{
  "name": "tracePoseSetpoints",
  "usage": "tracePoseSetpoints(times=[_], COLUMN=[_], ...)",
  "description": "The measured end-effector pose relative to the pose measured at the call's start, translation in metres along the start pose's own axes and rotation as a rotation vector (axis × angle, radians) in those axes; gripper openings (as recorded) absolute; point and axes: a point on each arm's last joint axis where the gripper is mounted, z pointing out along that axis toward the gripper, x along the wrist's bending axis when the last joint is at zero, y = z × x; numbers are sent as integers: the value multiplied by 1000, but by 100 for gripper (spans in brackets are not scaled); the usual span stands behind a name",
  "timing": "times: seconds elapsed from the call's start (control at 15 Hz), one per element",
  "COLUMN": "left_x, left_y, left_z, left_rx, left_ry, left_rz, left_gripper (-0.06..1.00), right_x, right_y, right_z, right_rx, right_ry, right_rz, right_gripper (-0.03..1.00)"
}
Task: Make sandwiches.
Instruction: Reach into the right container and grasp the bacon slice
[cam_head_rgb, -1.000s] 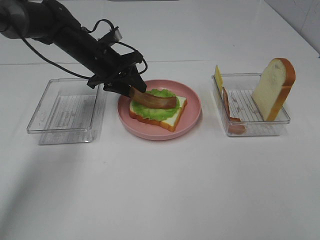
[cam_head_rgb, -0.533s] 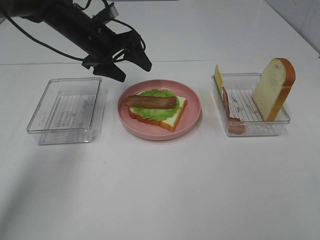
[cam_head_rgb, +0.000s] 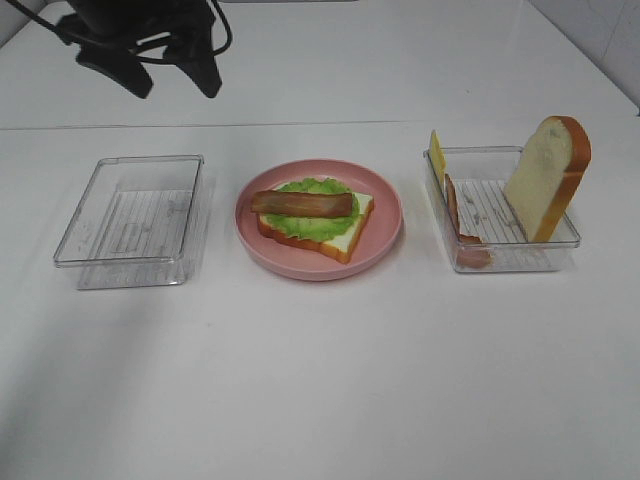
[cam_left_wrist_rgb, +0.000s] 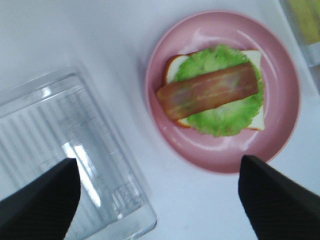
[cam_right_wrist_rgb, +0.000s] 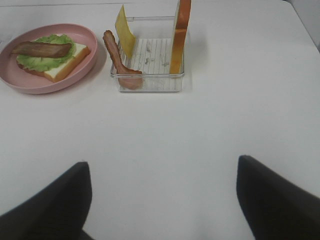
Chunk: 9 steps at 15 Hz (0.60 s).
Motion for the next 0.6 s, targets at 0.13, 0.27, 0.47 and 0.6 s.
tracePoseSetpoints(times=[0.13,0.27,0.47,0.6], left_x=[1,-1,-9,-13], left_y=[-6,-10,-30,-46], left_z=[-30,-62,-106,-124], left_rx=[23,-22,-73,-85], left_ry=[92,163,191,192], left_rz=[15,38,46,45], left_gripper=[81,81,81,81], right_x=[0,0,0,0], right_y=[0,0,0,0], right_z=[0,0,0,0], right_rx=[0,0,0,0], right_ry=[0,0,0,0], right_rz=[0,0,0,0], right_gripper=[76,76,76,76])
